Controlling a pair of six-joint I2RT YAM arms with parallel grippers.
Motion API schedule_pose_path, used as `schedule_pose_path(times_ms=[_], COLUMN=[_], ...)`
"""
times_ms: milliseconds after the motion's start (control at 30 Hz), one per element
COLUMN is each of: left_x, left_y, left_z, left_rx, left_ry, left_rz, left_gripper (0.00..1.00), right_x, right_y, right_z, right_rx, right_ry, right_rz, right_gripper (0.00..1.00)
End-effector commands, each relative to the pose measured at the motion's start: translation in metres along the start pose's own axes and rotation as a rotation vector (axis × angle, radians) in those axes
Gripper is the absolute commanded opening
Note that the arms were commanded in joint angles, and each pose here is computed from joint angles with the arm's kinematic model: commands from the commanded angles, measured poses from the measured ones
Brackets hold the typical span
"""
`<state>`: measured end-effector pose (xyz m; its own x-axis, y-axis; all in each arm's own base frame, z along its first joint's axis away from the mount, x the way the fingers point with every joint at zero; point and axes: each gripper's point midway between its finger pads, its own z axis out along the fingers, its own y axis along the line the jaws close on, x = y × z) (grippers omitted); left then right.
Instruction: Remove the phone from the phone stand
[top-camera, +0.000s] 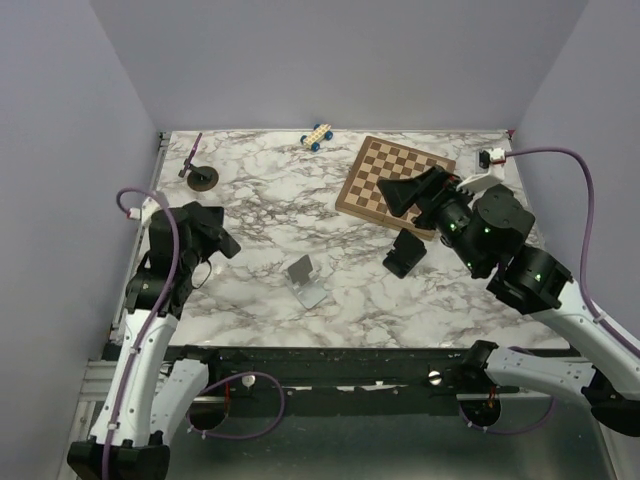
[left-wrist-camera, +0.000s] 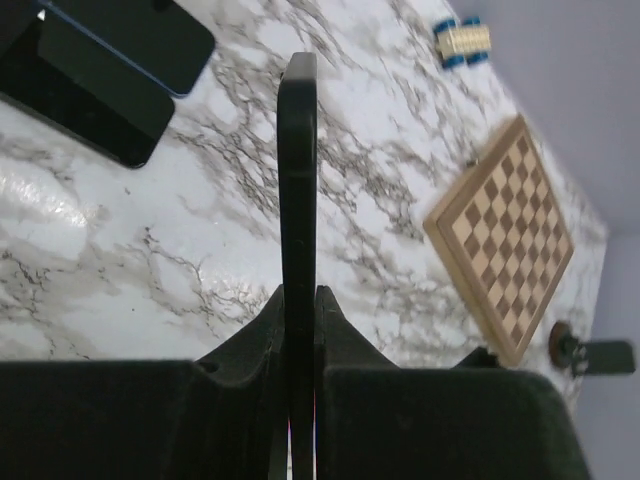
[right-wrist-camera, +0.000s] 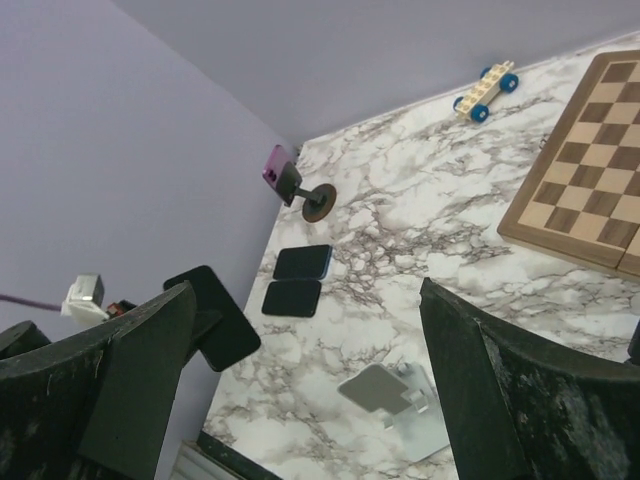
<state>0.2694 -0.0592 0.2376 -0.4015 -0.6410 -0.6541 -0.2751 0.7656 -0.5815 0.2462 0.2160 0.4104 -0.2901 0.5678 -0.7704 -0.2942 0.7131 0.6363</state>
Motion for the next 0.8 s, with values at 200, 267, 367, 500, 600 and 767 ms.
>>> schedule_pose_path(times_ms=[200,267,367,500,600,767], left_x=[-0.028,-0.026,-0.027,-0.021,-0.028,-0.013], left_y=[0.104,0.121,0.137,0.153,0.168,0.177], left_z=[0.041,0.052,0.069,0.089,0.096,0.104], left_rx=[-0.198,-0.234,-0.244,-0.236,-0.254,-0.279], left_ry=[-0.285,-0.274,-0.273,-0.230,-0.267,-0.209], left_rz=[-0.697,-0.717,-0.697,-0.689,-0.661,-0.692], left_gripper=[0.00,0.00,0.00,0.00,0.00,0.00], right_x=[0.015,0.013,0.009,0.005,0.003,0.003], right_y=[-0.031,-0.033,-0.037,-0.041,-0.041,-0.044], right_z=[-0.005,-0.008,-0.015,-0.021,-0.024,-0.026], right_rx=[0.100,0.104,0.110,0.113,0.109,0.114], right_ry=[0.023,0.019,0.007,-0.010,-0.015,-0.015], right_rz=[-0.046,-0.049,-0.048,-0.049,-0.048,-0.044], right_gripper=[1.00,1.00,1.00,1.00,1.00,1.00])
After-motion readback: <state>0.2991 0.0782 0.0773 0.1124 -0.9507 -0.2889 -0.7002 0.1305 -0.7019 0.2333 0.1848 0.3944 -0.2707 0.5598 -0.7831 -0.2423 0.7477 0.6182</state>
